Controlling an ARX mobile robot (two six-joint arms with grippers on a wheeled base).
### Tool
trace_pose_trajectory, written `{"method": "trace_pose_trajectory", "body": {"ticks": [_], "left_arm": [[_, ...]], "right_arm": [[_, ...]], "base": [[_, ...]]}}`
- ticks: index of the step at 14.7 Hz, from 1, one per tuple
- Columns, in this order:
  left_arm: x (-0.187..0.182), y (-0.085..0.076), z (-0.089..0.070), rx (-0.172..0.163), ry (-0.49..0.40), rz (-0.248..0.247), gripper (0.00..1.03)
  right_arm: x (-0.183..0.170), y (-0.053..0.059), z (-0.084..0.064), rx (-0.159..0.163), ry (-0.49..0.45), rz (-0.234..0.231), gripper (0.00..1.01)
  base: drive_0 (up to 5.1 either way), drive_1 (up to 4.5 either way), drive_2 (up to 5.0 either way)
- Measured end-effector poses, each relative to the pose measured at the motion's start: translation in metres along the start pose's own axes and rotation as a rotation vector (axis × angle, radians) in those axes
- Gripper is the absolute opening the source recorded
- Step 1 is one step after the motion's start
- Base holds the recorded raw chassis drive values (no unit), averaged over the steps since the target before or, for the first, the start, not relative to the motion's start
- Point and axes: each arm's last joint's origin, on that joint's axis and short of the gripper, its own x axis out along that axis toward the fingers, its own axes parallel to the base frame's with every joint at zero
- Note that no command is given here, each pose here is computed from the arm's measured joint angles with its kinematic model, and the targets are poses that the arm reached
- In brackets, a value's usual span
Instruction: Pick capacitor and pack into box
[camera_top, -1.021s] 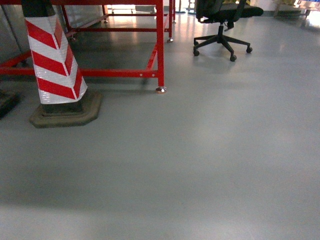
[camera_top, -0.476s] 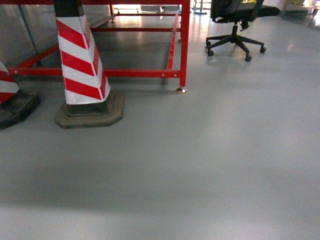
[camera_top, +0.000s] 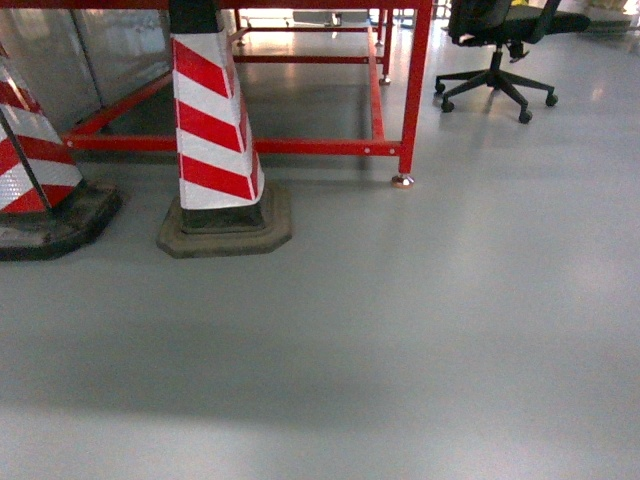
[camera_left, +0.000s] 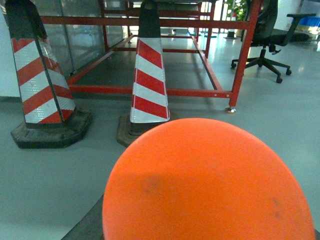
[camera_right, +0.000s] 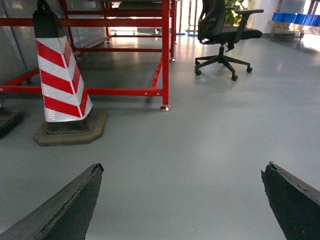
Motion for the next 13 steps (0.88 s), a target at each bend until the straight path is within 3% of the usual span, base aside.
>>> {"method": "trace_pose_trajectory", "body": {"ticks": [11,13], "left_arm": [[0.0000,0.0001,-0.0002,0.000,0.002,0.002,0.44],[0.0000,0.0002,-0.0002,0.000,0.002,0.005,0.44]], "right_arm": [[0.0000,0.0000,-0.0001,0.000,0.001,0.000,0.98],[0.0000,0.0001,0.0001,0.000,-0.001,0.002,0.98]], "base": [[-5.0,2.46,2.5],[0.0,0.00,0.0]]}}
